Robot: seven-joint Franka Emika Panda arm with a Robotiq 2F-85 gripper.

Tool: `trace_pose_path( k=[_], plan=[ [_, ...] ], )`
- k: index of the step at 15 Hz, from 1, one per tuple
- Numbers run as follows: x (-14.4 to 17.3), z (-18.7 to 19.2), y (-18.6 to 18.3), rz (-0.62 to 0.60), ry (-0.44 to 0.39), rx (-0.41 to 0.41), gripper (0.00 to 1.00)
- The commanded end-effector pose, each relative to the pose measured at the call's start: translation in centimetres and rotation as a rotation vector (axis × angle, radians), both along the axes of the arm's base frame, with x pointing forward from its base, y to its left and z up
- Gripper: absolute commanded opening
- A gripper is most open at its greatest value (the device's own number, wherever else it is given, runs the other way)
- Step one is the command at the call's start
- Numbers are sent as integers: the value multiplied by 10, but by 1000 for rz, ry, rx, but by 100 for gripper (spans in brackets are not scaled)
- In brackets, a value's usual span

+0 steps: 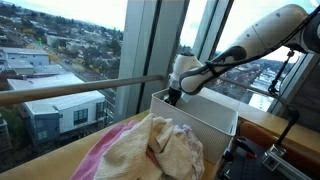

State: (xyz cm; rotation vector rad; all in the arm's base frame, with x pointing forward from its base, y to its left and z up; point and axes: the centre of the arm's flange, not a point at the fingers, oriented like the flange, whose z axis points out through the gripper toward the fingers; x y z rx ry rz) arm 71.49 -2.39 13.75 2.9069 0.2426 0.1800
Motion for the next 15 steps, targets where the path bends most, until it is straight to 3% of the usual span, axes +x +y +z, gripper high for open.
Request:
trace_pose_path(
  k=[1, 5, 10, 11, 15],
  plan=[
    [24, -10, -4, 9, -13, -2, 74],
    [23, -10, 1, 5, -12, -21, 42],
    [-6, -1, 19, -11, -8, -58, 5],
    [-12, -2, 24, -20, -6, -68, 1],
    [-54, 30, 65, -52, -20, -102, 1]
  ],
)
